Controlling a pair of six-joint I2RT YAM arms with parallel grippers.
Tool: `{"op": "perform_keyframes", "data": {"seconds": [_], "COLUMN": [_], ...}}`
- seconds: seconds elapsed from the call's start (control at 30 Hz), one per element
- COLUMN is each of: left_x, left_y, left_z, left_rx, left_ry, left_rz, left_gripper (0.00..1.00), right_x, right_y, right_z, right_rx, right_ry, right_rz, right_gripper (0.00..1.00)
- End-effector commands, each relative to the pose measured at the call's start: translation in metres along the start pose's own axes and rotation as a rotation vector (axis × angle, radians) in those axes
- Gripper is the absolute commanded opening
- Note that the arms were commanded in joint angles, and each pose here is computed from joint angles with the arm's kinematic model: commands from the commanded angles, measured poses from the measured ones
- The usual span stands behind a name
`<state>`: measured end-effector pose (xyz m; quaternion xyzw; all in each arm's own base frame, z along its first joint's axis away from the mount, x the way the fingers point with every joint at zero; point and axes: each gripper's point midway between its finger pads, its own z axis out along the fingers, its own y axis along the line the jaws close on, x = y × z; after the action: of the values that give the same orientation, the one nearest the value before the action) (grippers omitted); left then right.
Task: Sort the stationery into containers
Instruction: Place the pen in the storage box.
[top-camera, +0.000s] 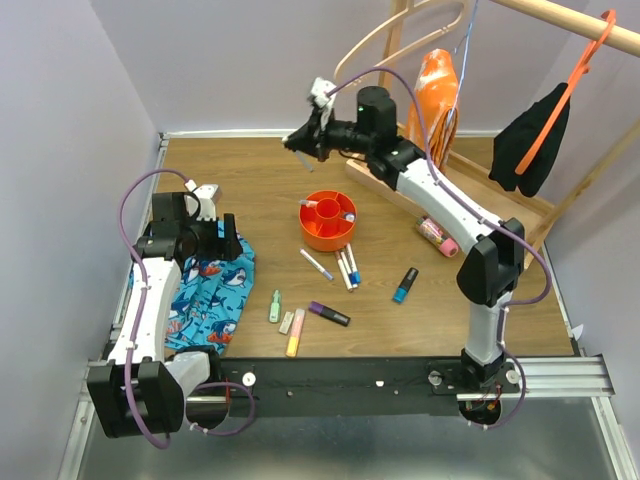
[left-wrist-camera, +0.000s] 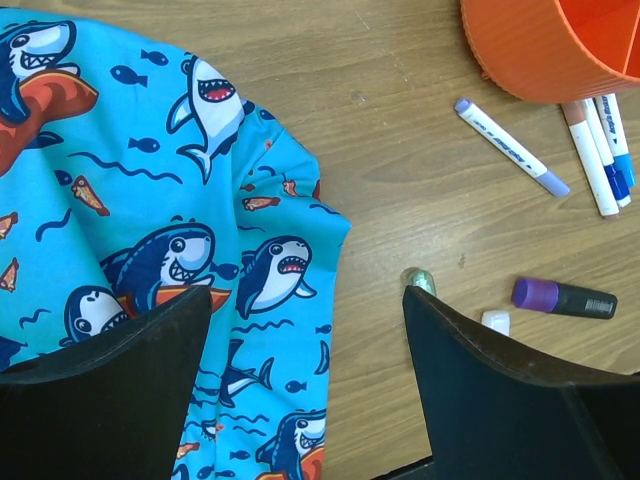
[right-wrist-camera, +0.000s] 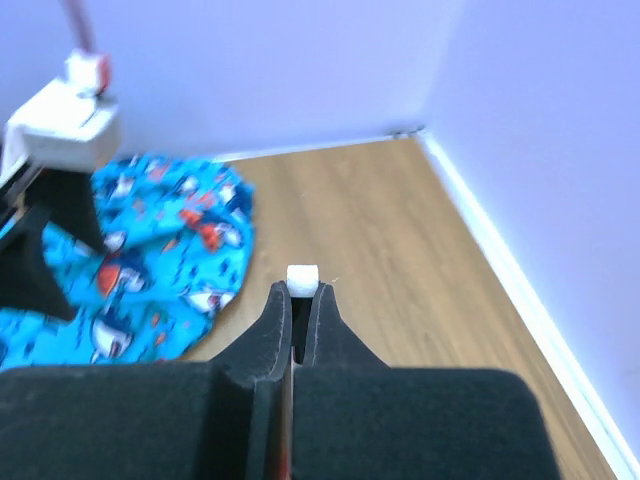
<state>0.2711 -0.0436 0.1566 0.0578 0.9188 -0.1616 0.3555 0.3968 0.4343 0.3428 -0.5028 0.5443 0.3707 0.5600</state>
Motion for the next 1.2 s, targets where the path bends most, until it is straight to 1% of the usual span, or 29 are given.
{"op": "perform_keyframes", "data": {"seconds": [0.0, 0.17, 0.47, 0.63, 0.87, 1.17], "left_x": [-0.014, -0.013, -0.009, -0.008, -0.006, -0.005], "left_y": [-0.006, -0.005, 0.001, 0.004, 0.006, 0.007], "left_z": [-0.001, 0.001, 0.007, 0.01, 0.014, 0.016], "left_rx": [0.04, 0.038, 0.026, 0.02, 0.021, 0.023], "left_ry": [-0.027, -0.015, 0.011, 0.022, 0.038, 0.044], "left_rz": [-0.004, -0.005, -0.011, -0.016, -0.025, -0.036], "left_gripper": [0.86, 0.86, 0.86, 0.86, 0.86, 0.86], "right_x": [-0.009, 0.03, 0.079, 0.115, 0.15, 0.168], "right_y": [-0.023, -0.043, -0.038, -0.034, -0.029, -0.029], "right_z": [-0.007, -0.015, -0.008, -0.007, -0.007, -0.009], "right_rx": [0.057, 0.085, 0.055, 0.048, 0.052, 0.068], "right_ry": [-0.122, -0.076, -0.022, 0.031, 0.079, 0.099], "right_rz": [0.133, 0.176, 0.202, 0.197, 0.17, 0.151], "right_gripper": [0.01, 0.01, 0.01, 0.01, 0.01, 0.02]}}
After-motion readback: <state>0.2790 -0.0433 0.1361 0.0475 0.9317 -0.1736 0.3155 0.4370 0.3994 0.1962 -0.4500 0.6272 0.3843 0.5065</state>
